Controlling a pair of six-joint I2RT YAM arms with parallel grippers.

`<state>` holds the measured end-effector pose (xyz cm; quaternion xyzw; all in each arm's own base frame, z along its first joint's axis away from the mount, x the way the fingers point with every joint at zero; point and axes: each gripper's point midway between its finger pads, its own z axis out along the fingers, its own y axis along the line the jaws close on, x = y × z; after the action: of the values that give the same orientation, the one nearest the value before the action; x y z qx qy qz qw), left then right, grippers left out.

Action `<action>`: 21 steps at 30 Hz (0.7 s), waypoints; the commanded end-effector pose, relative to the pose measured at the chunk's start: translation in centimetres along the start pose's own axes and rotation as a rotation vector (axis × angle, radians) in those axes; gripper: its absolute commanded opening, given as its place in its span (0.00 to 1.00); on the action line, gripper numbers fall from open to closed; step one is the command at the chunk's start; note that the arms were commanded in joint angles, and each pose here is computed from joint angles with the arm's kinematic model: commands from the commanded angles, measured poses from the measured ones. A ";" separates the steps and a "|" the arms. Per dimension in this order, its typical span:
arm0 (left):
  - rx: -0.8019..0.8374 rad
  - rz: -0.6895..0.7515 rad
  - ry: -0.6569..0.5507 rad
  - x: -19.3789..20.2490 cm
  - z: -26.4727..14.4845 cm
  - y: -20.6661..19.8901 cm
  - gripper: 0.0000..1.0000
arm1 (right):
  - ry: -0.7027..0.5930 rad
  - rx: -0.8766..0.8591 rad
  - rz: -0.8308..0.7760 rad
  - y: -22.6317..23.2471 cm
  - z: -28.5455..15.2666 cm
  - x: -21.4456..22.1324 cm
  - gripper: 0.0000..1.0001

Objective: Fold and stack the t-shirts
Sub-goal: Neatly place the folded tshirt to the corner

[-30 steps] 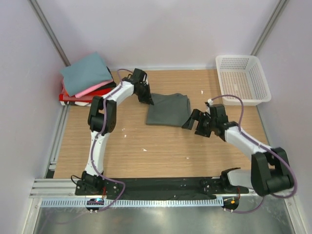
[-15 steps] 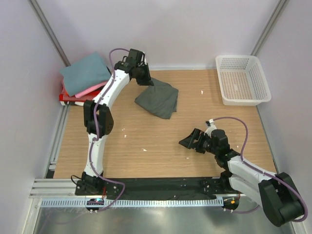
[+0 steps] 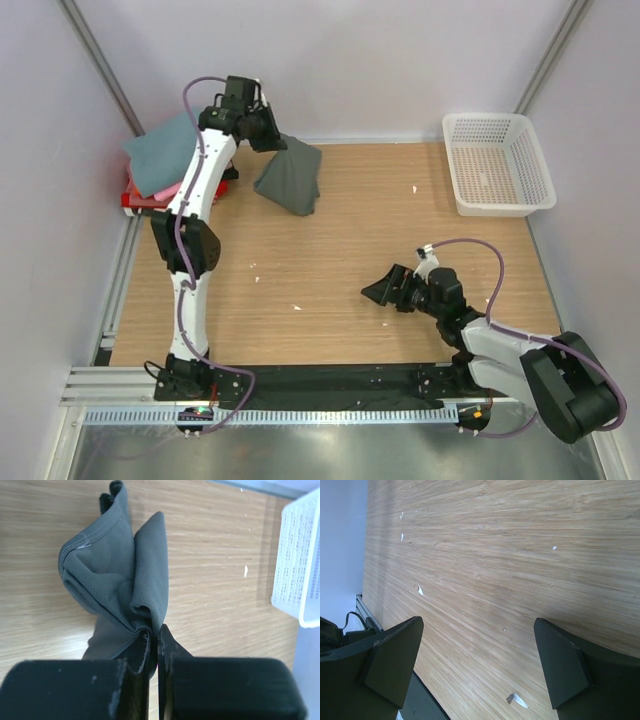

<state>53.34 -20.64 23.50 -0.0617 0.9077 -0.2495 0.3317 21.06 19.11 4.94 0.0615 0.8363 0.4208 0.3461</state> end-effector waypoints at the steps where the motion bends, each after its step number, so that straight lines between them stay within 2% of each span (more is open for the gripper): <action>1: 0.075 0.030 -0.166 -5.0 -5.5 -2.0 0.00 | -0.018 0.030 -0.008 -0.5 0.5 -0.4 1.00; 12: 0.148 0.013 -0.421 -12.6 -11.5 -2.1 0.00 | -0.006 0.039 -0.002 -0.7 0.7 -0.2 1.00; 17: 0.176 0.010 -0.539 -15.6 -16.1 -2.1 0.00 | 0.003 0.045 0.001 -0.8 0.9 -0.1 1.00; 21: 0.166 -0.013 -0.649 -18.2 -20.4 -0.4 0.00 | 0.011 0.047 0.003 -0.9 1.0 0.0 1.00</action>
<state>56.69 -10.70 37.12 -0.1236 0.8114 -0.2741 0.5012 21.71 19.67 4.90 0.0594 0.8356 0.4235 0.3448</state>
